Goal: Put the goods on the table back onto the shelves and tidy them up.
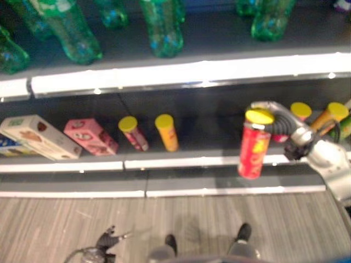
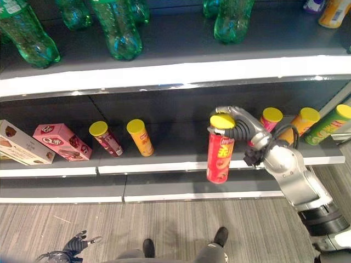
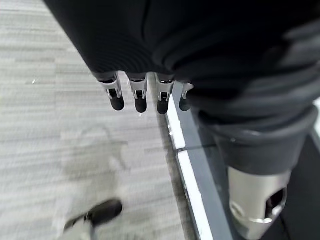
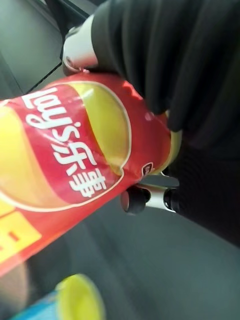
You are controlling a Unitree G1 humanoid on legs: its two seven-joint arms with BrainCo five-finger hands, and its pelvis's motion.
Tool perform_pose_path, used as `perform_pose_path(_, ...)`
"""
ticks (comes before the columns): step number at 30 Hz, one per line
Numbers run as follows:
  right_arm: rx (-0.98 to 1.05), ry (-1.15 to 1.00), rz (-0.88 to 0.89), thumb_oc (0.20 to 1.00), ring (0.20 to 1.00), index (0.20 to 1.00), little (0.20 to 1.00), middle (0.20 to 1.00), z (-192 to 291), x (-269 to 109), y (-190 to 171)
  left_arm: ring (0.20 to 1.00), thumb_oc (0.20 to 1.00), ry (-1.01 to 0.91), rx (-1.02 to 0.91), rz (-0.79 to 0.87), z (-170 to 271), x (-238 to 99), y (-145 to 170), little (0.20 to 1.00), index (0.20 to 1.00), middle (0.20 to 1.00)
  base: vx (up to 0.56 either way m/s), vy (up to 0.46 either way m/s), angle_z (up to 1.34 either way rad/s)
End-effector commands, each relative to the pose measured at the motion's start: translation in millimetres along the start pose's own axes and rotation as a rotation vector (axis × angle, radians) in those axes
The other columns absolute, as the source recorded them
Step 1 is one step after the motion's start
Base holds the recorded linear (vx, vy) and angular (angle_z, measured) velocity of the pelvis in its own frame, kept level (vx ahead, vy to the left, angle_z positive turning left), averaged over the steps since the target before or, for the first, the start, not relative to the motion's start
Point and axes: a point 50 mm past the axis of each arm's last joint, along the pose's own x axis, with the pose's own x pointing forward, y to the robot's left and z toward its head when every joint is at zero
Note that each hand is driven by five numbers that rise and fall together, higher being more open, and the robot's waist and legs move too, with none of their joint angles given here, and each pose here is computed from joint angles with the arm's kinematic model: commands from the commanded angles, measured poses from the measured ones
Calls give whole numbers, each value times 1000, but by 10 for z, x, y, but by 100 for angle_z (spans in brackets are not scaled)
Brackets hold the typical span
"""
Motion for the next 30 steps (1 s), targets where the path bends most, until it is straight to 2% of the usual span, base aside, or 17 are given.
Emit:
perform_pose_path(1,-174,-104,-118,200,200,200,200,200,209,63,-336,1000,1000,-67,38,32,140,-11,119,1000,1000,1000,-62,-64,3)
perform_pose_path(10,-253,-214,-279,200,200,200,200,200,473,206,-479,1000,1000,-231,98,-15,546,-16,-8,1000,1000,1000,-113,-23,15)
perform_pose_path(15,-377,-260,-504,200,200,200,200,200,647,286,-686,1000,1000,-342,102,-11,827,-42,-62,1000,1000,1000,-137,-4,10)
perform_pose_path(20,-410,-274,-610,200,200,200,200,200,713,307,-790,1000,1000,-376,102,-6,910,-55,-79,1000,1000,1000,-61,-10,17)
perform_pose_path(21,-429,-294,-723,200,200,200,200,200,779,286,-904,1000,1000,-401,110,3,974,-65,-82,1000,1000,1000,-98,-23,10)
perform_pose_path(30,-513,-290,-948,200,200,200,200,200,853,259,-1208,1000,1000,-431,112,24,1077,-49,-134,1000,1000,1000,-68,-18,17)
